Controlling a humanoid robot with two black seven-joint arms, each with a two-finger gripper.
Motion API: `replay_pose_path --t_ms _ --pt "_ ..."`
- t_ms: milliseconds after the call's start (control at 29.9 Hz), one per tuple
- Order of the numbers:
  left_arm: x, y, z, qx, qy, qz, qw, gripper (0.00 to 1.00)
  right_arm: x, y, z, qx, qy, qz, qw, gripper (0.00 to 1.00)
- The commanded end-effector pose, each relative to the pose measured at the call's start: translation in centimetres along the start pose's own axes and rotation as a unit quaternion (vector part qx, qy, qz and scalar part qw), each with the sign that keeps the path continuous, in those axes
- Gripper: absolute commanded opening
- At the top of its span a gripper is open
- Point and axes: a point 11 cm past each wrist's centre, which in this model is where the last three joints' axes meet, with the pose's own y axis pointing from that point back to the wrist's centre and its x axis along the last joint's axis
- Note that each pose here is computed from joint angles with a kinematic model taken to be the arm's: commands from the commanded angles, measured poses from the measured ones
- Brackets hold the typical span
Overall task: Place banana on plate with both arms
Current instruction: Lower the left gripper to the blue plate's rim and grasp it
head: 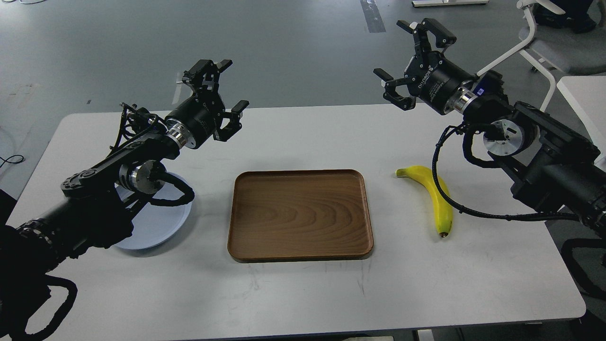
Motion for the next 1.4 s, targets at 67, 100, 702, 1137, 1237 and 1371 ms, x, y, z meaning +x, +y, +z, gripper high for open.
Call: replay_pose_path --t_ms 67,100,702,1137,1237,1371 --pt "0.3 0.1 0.1 -0.001 -0.003 0.004 1.000 0.98 0.2 0.2 -0.1 0.000 0.003 0.003 1.000 1.00" --pt "0.6 0.2 0.0 0.006 -0.011 0.009 1.000 0.98 0.3 0.3 -0.2 0.001 0.004 0.004 1.000 1.00" --pt "8.3 9.0 1.9 0.075 -0.702 -0.008 0.709 0.98 2.9 3.0 -0.9 -0.003 0.017 0.032 0.999 1.00" --pt "17.6 24.2 -0.9 0.266 -0.713 -0.003 0.649 0.98 3.3 3.6 0.3 -0.012 0.009 0.039 0.999 1.00" --pt "18.0 25.9 -2.1 0.282 -0.687 0.017 0.670 0.98 3.3 3.6 0.4 -0.013 0.009 0.038 0.999 1.00" --pt "18.0 26.7 -3.1 0.290 -0.668 0.028 0.685 0.98 3.4 3.7 0.4 -0.013 0.009 0.039 0.999 1.00"
